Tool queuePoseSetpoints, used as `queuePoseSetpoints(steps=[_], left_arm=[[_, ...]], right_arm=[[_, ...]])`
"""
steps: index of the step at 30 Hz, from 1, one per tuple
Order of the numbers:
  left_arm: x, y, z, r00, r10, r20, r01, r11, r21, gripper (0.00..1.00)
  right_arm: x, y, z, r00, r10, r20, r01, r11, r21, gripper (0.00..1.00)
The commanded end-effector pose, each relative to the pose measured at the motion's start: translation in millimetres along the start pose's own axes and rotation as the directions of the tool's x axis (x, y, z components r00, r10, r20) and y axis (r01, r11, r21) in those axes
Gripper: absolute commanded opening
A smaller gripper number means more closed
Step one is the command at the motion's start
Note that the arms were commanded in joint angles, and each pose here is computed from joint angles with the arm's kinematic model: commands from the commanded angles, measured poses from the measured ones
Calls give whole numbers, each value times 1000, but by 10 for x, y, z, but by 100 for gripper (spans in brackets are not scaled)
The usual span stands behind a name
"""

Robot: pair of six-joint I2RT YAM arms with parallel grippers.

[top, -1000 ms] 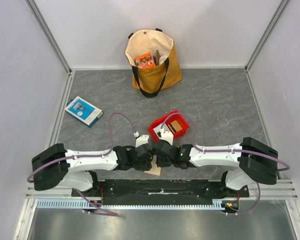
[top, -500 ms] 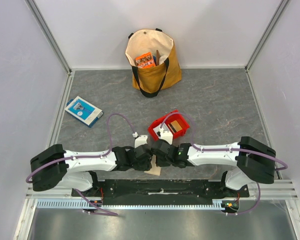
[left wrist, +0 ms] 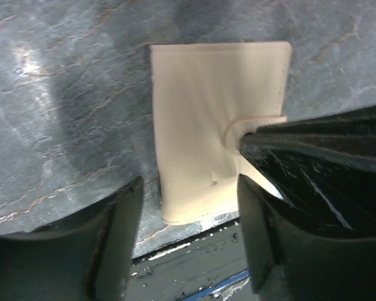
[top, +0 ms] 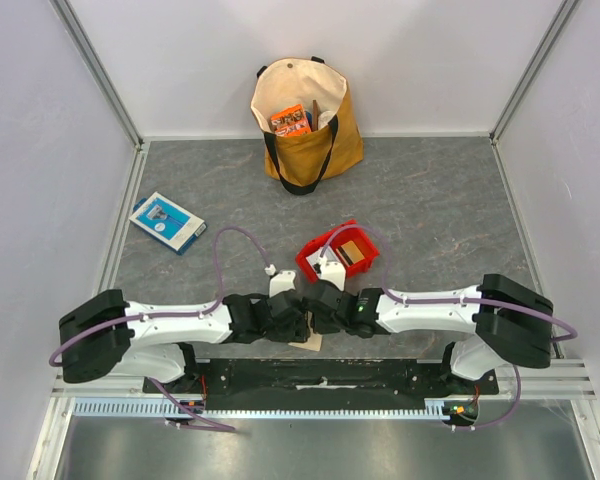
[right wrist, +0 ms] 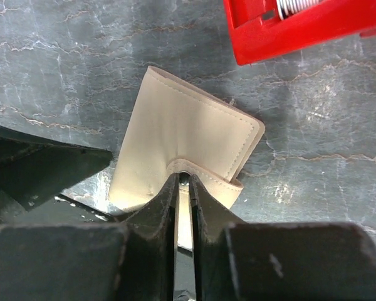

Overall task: Put the credit cards into the card holder
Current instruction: Close the card holder at the center of the board, then reset both arms

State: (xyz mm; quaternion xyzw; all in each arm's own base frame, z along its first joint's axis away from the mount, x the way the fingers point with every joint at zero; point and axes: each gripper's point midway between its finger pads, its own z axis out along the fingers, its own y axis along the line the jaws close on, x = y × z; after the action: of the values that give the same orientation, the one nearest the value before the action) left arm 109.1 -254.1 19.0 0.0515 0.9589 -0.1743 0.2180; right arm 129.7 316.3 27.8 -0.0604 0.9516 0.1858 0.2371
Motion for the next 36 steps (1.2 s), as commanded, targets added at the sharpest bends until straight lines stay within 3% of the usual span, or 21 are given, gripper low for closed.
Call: queuePoseSetpoints(steps=[1, 3, 5, 8, 11, 17, 21, 28, 32, 36], left_arm=[[70, 117, -40, 1000, 22, -7, -23, 999, -35, 88], [-102, 89, -143, 998, 15, 62, -13, 999, -33, 90], [-277, 68, -255, 992, 1, 123, 2, 1000, -24, 90], [-527, 84, -369, 986, -27, 164, 24, 1000, 17, 91], [-804, 364, -409, 975, -113, 192, 113, 994, 9, 92], [-1139, 798, -577, 941, -195, 277, 208, 978, -18, 93], [-1199, 870, -613, 924, -234, 301, 245, 969, 2, 93], [-1089, 921, -540, 933, -247, 261, 263, 964, -27, 94], [-1121, 957, -558, 923, -254, 289, 276, 961, -37, 94], [-1185, 981, -603, 919, -243, 312, 272, 961, -54, 94]], right_arm=[[-105, -177, -52, 993, -98, 62, 94, 993, 71, 21], [-428, -55, -218, 985, -67, 158, 66, 998, 15, 35], [-730, -25, -401, 969, -32, 244, 39, 999, -27, 41], [-1073, -104, -692, 939, 9, 343, 13, 998, -61, 59], [-1300, -382, -896, 910, 55, 412, -36, 998, -54, 73], [-1488, -1279, -1079, 871, 99, 481, -181, 975, 127, 96], [-1608, -1897, -1183, 835, 147, 530, -308, 923, 229, 98], [-1746, -2857, -1378, 742, 189, 643, -535, 744, 400, 98], [-1770, -3153, -1423, 690, 114, 714, -594, 654, 469, 98], [-1725, -3338, -1394, 682, 33, 731, -597, 602, 530, 98]])
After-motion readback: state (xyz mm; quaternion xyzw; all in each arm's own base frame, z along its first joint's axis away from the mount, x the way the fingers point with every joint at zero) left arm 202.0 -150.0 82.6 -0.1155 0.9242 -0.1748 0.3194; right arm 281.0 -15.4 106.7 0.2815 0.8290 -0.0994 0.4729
